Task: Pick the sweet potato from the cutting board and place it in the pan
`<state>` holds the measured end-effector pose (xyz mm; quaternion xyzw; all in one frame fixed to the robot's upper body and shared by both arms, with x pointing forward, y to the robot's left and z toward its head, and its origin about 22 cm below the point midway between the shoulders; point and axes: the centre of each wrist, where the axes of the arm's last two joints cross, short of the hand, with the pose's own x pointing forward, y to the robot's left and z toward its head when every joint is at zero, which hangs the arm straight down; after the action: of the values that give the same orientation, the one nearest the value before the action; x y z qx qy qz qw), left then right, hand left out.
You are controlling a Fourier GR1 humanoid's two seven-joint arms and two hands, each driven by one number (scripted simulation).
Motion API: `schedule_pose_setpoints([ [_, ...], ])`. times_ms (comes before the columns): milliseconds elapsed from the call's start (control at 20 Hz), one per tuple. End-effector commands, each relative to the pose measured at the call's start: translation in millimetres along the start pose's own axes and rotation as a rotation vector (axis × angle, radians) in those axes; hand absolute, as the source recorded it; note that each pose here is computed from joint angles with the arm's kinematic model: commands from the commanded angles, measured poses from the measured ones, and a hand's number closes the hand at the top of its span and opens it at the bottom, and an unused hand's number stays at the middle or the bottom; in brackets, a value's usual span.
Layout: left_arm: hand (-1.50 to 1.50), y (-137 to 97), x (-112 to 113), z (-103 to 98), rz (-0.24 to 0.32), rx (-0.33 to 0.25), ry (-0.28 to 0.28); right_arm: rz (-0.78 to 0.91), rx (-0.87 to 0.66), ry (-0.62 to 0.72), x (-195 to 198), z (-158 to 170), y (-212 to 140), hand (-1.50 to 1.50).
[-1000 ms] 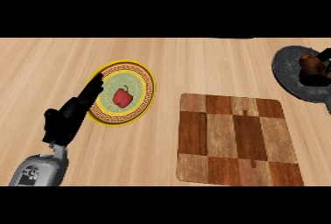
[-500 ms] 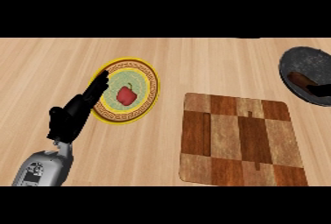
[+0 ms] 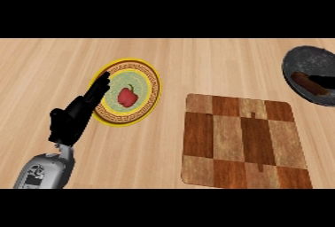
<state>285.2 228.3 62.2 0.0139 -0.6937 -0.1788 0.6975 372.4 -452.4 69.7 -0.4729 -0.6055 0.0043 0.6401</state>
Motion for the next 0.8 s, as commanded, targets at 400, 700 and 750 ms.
schedule_pose_setpoints([
  [400,0.0,10,-6,9,-0.013,0.018,0.02,-0.399,0.061,-0.042,-53,12,-42,-1.5],
  [700,0.0,-2,-17,11,-0.011,0.023,0.039,-0.445,0.07,-0.178,-95,38,-49,-1.5],
  [750,0.0,1,-8,1,-0.001,0.033,0.043,-0.424,0.056,-0.197,-101,40,-55,-1.5],
])
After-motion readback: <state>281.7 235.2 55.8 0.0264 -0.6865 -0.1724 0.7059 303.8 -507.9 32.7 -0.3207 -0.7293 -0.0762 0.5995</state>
